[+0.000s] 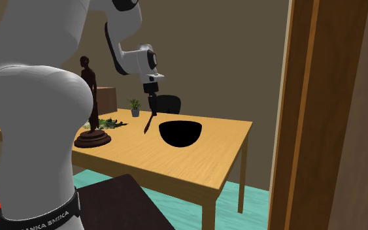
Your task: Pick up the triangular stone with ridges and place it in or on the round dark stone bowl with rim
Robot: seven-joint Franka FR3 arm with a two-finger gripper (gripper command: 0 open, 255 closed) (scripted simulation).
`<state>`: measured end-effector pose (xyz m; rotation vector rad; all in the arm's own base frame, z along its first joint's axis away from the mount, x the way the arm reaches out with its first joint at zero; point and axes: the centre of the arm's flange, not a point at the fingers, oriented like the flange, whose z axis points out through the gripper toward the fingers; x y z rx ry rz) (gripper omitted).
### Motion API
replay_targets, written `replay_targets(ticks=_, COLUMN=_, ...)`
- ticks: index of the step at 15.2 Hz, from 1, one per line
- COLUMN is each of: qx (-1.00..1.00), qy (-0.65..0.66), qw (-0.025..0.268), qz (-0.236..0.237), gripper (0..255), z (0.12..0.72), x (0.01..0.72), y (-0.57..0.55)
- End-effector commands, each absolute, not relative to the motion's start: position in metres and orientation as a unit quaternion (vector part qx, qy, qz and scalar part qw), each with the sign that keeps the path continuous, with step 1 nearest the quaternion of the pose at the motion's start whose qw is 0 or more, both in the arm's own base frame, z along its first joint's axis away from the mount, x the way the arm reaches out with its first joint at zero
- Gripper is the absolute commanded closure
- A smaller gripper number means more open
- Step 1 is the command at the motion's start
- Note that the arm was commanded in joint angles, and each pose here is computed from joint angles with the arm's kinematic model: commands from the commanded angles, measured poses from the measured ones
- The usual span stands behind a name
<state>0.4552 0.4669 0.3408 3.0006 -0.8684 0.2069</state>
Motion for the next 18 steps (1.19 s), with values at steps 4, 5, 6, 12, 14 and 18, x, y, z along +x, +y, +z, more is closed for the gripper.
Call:
replay_targets(ticks=4, qx=0.958, qy=-0.277, qw=0.006, qz=0.066, gripper=255, z=0.368, x=0.455, y=0.467)
replay_targets(ticks=5, qx=0.958, qy=-0.277, qw=0.006, qz=0.066, gripper=255, z=0.373, x=0.455, y=0.467)
replay_targets(ticks=6, qx=0.958, qy=-0.277, qw=0.006, qz=0.066, gripper=255, z=0.378, x=0.455, y=0.467)
replay_targets(ticks=12, qx=0.958, qy=-0.277, qw=0.006, qz=0.066, gripper=255, z=0.39, x=0.472, y=0.417)
replay_targets(ticks=14, qx=0.958, qy=-0.277, qw=0.006, qz=0.066, gripper=255, z=0.391, x=0.481, y=0.392)
replay_targets(ticks=18, qx=0.958, qy=-0.277, qw=0.006, qz=0.066, gripper=255, z=0.393, x=0.498, y=0.342)
